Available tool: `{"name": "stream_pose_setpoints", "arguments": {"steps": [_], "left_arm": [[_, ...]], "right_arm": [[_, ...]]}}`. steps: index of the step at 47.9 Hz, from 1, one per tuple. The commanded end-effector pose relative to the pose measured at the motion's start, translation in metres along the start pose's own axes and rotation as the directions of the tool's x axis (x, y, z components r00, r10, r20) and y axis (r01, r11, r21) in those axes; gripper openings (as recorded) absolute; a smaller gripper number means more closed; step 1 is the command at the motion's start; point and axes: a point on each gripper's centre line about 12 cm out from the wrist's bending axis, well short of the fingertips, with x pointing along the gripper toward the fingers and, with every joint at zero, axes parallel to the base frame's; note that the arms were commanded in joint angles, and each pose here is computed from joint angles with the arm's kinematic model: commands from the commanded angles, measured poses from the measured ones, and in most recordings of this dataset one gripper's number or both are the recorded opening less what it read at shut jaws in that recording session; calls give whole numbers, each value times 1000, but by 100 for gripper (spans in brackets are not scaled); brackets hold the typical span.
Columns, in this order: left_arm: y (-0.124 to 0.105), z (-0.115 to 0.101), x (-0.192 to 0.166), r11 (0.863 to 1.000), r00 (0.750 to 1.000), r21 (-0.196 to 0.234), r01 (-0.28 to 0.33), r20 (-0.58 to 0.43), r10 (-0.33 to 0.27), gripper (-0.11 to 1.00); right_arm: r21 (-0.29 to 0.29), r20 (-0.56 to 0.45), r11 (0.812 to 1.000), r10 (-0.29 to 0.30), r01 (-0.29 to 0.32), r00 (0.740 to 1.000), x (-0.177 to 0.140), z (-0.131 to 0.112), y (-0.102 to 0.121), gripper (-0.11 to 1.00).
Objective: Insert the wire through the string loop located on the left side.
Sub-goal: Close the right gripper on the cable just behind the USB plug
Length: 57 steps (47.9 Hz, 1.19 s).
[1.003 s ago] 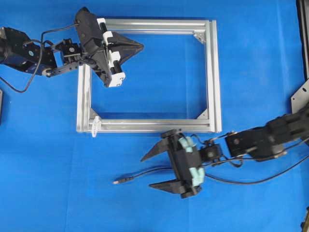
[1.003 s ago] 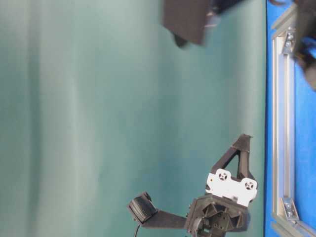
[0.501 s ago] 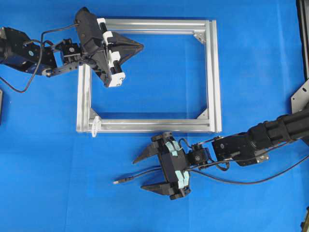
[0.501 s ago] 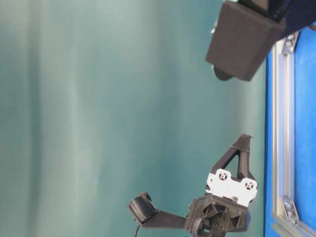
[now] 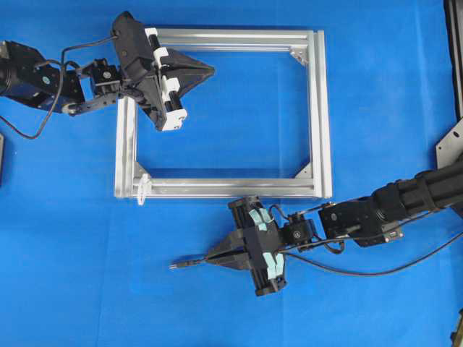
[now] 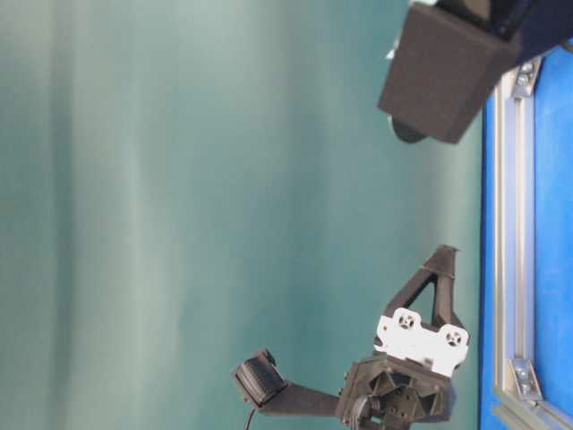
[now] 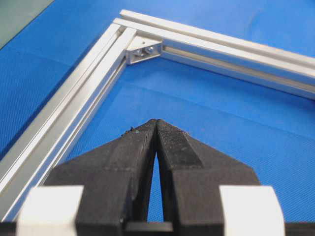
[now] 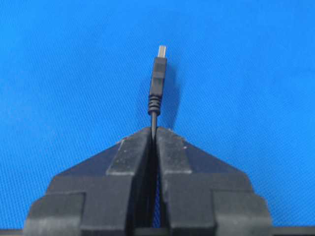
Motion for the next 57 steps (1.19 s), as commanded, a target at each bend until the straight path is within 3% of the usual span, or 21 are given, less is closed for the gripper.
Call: {"name": "stream_pose_setpoints", "arguments": {"steps": [1, 15, 38, 57], "left_arm": [[-1, 13, -2, 1000, 999, -1, 3, 43, -3, 0], [-1, 13, -2, 1000, 999, -1, 3, 43, -3, 0], [-1, 14, -1, 1000, 999, -1, 3, 46, -3, 0], [-1, 14, -1, 1000, 999, -1, 3, 46, -3, 0]], "right_arm": [[4, 41, 1000, 3, -3, 999, -2, 13, 1, 0], [4, 44, 1000, 6, -6, 999, -4, 18, 2, 0], [-3, 48, 1000, 14, -14, 999, -33, 73, 11, 0], [-6, 40, 1000, 14, -14, 999, -34, 74, 11, 0]]}}
